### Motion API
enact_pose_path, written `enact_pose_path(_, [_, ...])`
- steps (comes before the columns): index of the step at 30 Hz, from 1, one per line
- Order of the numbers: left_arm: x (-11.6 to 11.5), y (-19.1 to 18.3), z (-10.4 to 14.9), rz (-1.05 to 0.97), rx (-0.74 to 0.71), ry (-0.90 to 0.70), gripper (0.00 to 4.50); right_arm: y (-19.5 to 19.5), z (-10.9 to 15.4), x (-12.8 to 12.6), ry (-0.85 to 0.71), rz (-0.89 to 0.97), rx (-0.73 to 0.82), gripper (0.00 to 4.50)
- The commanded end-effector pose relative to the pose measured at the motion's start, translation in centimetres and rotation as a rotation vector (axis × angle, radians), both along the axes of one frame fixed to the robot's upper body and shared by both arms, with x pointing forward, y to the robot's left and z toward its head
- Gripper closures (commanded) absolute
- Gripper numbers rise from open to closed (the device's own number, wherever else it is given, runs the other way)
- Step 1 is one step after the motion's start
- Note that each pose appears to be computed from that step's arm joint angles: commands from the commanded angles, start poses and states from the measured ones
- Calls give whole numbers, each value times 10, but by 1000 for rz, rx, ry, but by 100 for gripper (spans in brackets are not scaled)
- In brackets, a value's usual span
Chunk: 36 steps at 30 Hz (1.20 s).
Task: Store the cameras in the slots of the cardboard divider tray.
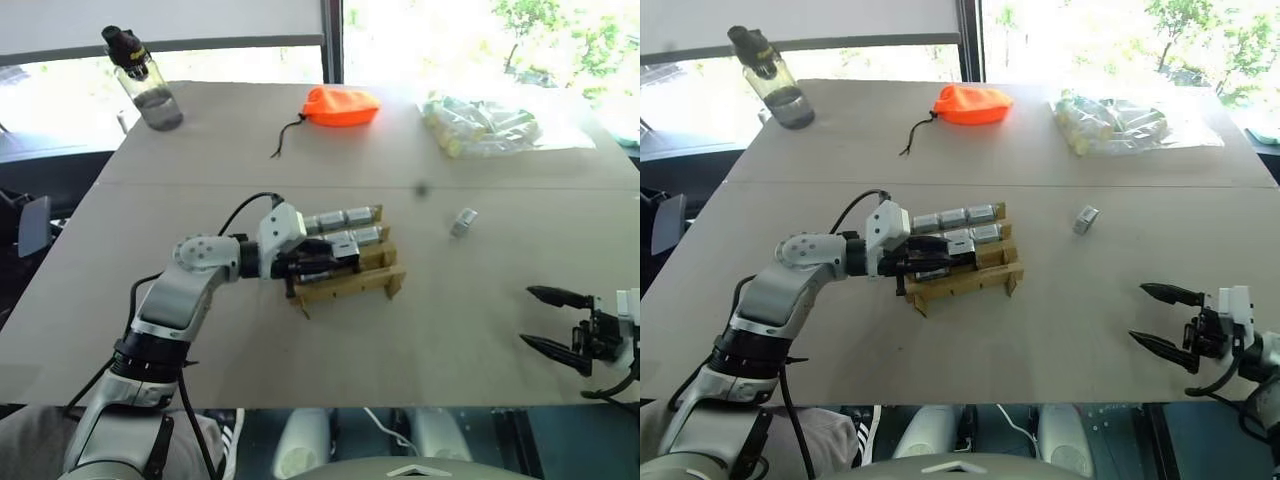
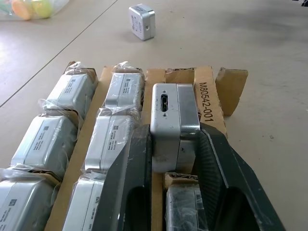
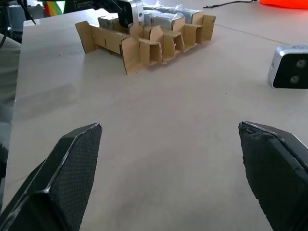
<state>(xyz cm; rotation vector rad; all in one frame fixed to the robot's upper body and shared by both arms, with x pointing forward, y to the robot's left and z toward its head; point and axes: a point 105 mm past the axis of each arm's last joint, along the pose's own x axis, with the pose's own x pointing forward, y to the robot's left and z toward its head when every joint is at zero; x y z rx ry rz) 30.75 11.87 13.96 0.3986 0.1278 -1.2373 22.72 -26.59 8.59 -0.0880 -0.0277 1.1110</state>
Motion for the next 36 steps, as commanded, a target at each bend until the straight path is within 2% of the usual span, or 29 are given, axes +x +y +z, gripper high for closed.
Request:
enact_pose_path(1, [-7,-2,-2,-29,16,24,380,0,7,-4,-46,50,-21,0])
enact_pose_path(12, [-9,-2,-19,-13,43,56,380,-1,13,2,-74,32,-32,0])
enact_pose_path(14, [-10,-3,-19,-14,31,72,277,0,14,4,-76,36,-35,0])
enact_pose_path(16, [-14,-5,-18,-28,23,88,201,1,15,5,-80,38,-36,0])
enact_pose_path(18, [-12,-3,-16,-7,37,55,97,2,17,7,-84,39,-37,0])
enact_pose_path(19, [-13,-2,-14,-14,35,55,69,3,17,8,-85,38,-38,0])
enact_pose_path(20, [-15,-1,-12,-25,31,53,22,4,17,9,-85,36,-40,0])
enact_pose_path(21, [-15,0,-6,-27,14,44,9,5,16,11,-77,28,-42,0])
enact_pose_path(28, [-16,13,57,6,-108,-75,9,26,28,60,-127,-277,65,0])
enact_pose_path(32, [-23,24,71,14,-34,-147,9,50,34,71,-132,-439,160,0])
enact_pose_path(36, [-22,36,78,53,-2,-168,9,71,38,94,-107,-754,197,0])
